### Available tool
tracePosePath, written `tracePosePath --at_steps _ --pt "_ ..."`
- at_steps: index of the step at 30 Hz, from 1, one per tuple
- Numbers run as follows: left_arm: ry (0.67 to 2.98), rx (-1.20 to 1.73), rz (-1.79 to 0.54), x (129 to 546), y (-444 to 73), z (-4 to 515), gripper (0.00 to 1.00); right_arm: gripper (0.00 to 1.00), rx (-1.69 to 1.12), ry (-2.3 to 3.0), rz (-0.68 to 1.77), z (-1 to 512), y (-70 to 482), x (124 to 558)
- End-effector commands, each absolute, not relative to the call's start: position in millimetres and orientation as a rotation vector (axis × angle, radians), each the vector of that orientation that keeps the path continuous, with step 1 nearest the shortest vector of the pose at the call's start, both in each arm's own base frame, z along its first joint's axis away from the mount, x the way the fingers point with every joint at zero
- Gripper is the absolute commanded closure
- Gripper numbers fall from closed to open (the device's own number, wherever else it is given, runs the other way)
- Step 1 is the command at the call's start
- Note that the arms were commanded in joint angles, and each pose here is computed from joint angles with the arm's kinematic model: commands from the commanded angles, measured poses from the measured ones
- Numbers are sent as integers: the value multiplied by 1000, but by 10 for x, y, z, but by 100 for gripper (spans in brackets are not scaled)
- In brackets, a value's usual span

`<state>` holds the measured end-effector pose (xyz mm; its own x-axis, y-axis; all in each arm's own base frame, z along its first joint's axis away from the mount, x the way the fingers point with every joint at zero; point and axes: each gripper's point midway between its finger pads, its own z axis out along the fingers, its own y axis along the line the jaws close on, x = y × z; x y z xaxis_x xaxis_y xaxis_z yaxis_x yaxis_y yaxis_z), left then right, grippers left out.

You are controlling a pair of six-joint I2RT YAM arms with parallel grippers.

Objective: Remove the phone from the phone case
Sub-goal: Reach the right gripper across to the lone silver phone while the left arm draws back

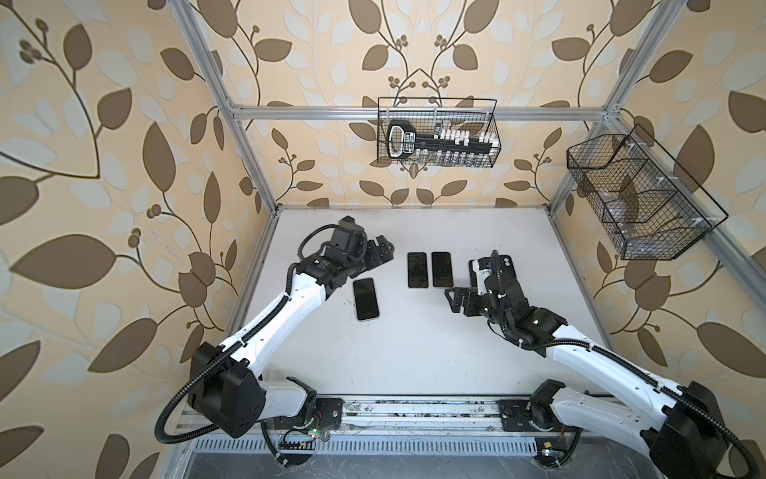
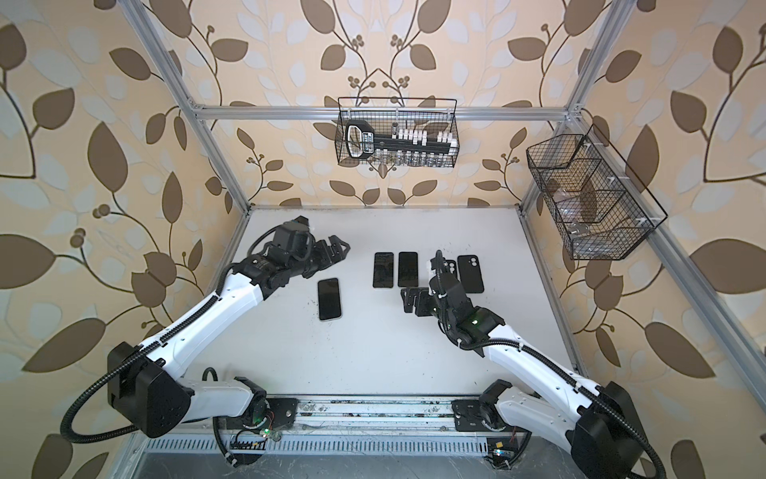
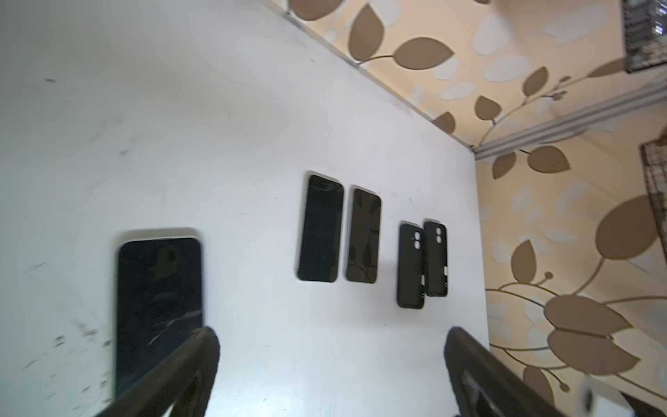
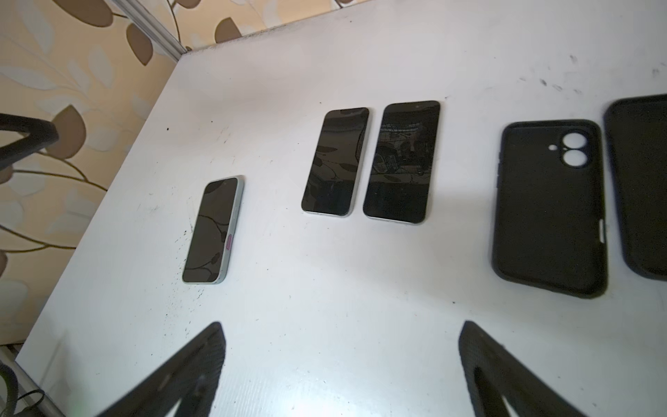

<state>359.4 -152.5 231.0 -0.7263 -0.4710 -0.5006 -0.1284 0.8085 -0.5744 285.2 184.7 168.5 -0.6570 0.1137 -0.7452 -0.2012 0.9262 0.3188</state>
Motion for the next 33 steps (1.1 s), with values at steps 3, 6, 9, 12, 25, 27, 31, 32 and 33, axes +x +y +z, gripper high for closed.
tracePosePath --at_steps 3,6,9,12,25,27,31,32,33 --pt "2460 -472 -530 3388 -1028 2196 1 0 -139 2236 400 1838 2084 2861" --pt "2463 -522 -481 3433 -738 2232 1 0 -198 2229 376 1918 2292 2866" --pt "2426 -580 -413 3465 -438 2238 1 0 -239 2245 364 1905 2489 2888" --pt "2393 -653 -398 3459 -244 2173 1 0 -273 2276 367 1850 2712 2922" --pt "2350 -876 -483 3445 237 2085 1 0 -353 2376 326 1403 3722 3012" --pt "2329 -910 -476 3427 339 2092 1 0 -357 2392 342 1311 3875 3003" --pt "2293 -961 -481 3396 478 2096 1 0 -374 2435 313 1096 4116 2993" --pt "2288 -971 -473 3389 510 2091 1 0 -374 2445 306 1037 4161 2992" --pt "2291 -979 -467 3378 528 2077 1 0 -368 2453 307 1006 4198 2995"
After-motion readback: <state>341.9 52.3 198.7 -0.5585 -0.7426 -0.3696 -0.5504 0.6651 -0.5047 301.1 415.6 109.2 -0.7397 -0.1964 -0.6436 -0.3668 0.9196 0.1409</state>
